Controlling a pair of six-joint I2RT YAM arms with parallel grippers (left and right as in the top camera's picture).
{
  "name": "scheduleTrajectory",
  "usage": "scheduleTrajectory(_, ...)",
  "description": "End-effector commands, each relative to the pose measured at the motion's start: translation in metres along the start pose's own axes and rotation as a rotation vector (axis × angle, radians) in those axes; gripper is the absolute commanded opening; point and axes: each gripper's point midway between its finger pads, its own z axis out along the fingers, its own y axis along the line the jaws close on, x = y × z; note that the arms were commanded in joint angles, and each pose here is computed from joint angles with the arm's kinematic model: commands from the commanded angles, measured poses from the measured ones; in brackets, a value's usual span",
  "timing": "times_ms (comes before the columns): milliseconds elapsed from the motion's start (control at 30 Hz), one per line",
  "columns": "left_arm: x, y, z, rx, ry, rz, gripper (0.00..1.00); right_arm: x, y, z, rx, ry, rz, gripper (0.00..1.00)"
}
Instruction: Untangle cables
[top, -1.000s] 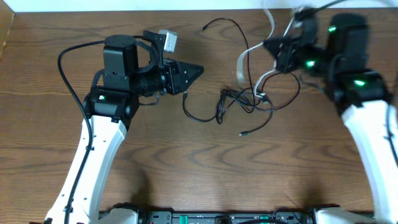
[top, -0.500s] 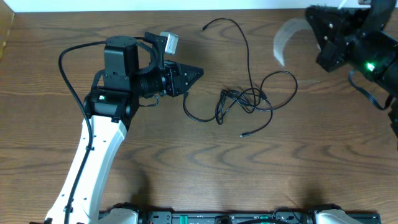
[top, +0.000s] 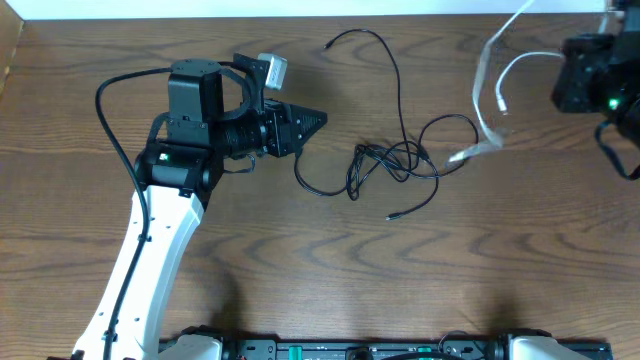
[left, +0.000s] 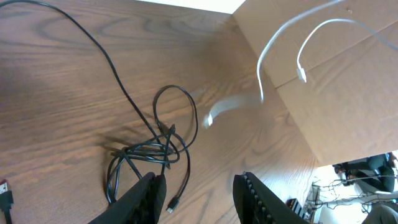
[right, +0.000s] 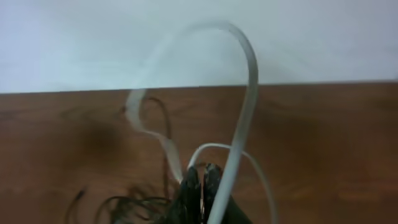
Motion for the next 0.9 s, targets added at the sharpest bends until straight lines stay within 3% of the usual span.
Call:
scheduleTrajectory(0, 0.003, 0.002, -0.002, -0.010, 0.000, 0.018, 0.41, 0.003, -0.042, 0.006, 0.128, 0.028, 0.039, 0.01)
scheduleTrajectory(167, 0.003, 0.002, -0.002, -0.010, 0.002, 0.016, 0.40, 0.021, -0.122, 0.000, 0.425, 0.072, 0.248, 0.01)
scheduleTrajectory(533, 0.004, -0.006, -0.002, 0.033, 0.011, 0.019, 0.41, 0.052, -0.232, -0.063, 0.831, -0.008, 0.646, 0.01)
scheduleTrajectory(867, 0.004, -0.014, -0.003, 0.083, 0.013, 0.031, 0.40, 0.091, -0.295, -0.071, 1.000, 0.032, 0.864, 0.01)
